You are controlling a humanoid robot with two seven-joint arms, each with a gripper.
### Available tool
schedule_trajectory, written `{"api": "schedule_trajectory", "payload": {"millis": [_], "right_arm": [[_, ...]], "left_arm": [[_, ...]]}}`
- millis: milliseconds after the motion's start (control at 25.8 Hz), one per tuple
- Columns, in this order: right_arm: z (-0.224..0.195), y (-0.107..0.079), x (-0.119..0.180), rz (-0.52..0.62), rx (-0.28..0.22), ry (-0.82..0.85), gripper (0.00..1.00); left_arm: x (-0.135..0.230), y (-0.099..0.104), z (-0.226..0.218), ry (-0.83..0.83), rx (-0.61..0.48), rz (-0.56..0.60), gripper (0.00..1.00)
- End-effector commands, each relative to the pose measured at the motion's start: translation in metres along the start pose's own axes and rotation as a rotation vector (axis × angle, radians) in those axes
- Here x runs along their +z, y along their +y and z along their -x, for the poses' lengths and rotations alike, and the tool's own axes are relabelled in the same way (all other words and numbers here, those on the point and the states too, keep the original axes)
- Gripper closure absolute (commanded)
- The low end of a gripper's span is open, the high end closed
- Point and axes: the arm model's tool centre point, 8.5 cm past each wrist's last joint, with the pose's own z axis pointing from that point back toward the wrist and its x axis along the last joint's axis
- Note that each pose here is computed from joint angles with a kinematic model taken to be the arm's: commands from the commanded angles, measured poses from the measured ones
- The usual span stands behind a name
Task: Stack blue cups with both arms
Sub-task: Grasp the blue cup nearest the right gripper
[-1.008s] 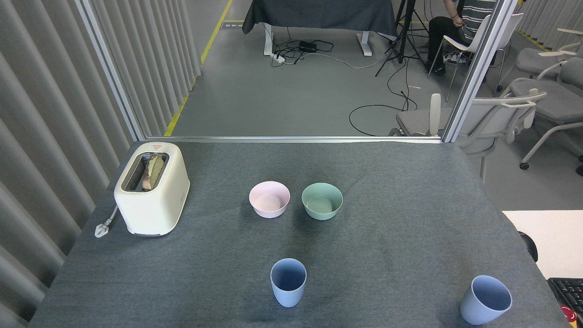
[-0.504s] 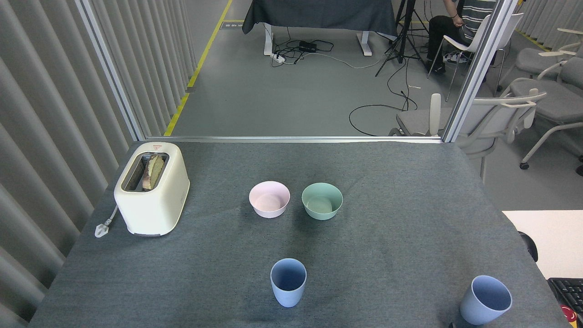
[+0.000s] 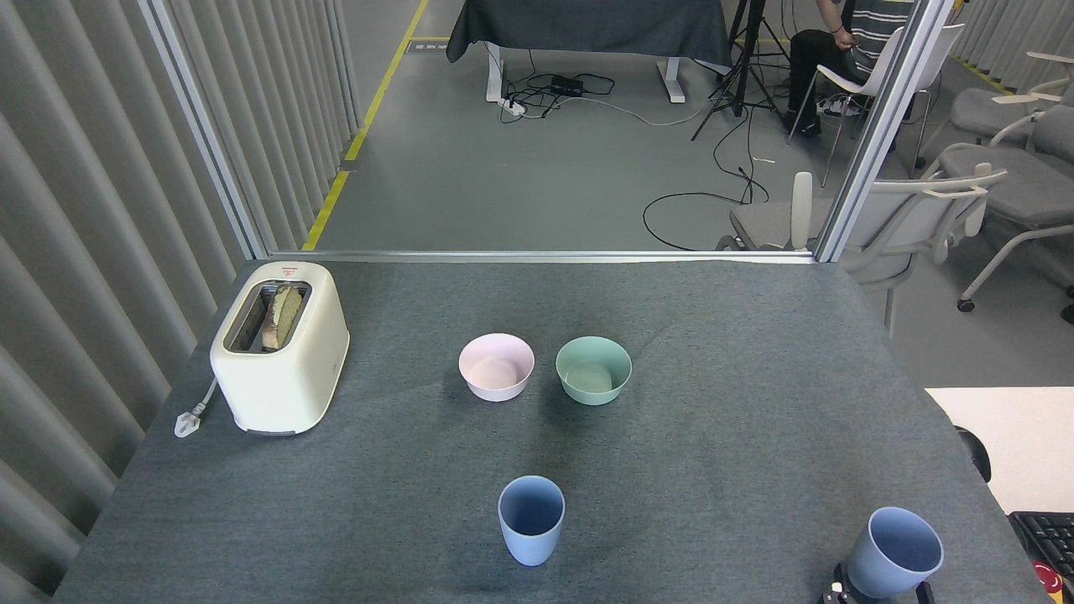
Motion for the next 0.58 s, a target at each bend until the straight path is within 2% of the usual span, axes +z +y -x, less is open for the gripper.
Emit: {"api": "schedule_trajectory", "payload": {"millis": [0,233,271,349,388,465,543], "right_arm": [[0.001,-0.004,-0.012,-0.002,0.003,0.000,0.00],[0.001,-0.009,-0.025,0.000,0.009,-0.003,0.03],[0.001,-0.009,-0.025,0.001,0.012,-0.004,0.10],[-0.001,-0.008,-0.023,0.000,0.013,-0.006,0.32],[-0.003,-0.010,-0.024,0.009,0.012,-0.009,0.39],[-0.004,-0.013,-0.022,0.029,0.009,-0.010,0.47],[-0.004,-0.031,-0.026,0.085,0.017,-0.013,0.48]], "left_arm": [[0.001,-0.003,0.001,0.004,-0.001,0.009,0.00],[0.001,-0.002,0.006,0.014,-0.006,0.005,0.00],[0.000,-0.002,0.006,0.018,-0.006,0.004,0.00],[0.001,-0.002,0.007,0.019,-0.008,0.004,0.00],[0.001,-0.002,0.007,0.019,-0.008,0.004,0.00],[0.001,-0.002,0.007,0.019,-0.008,0.004,0.00],[0.000,-0.002,0.007,0.019,-0.006,0.004,0.00]]}}
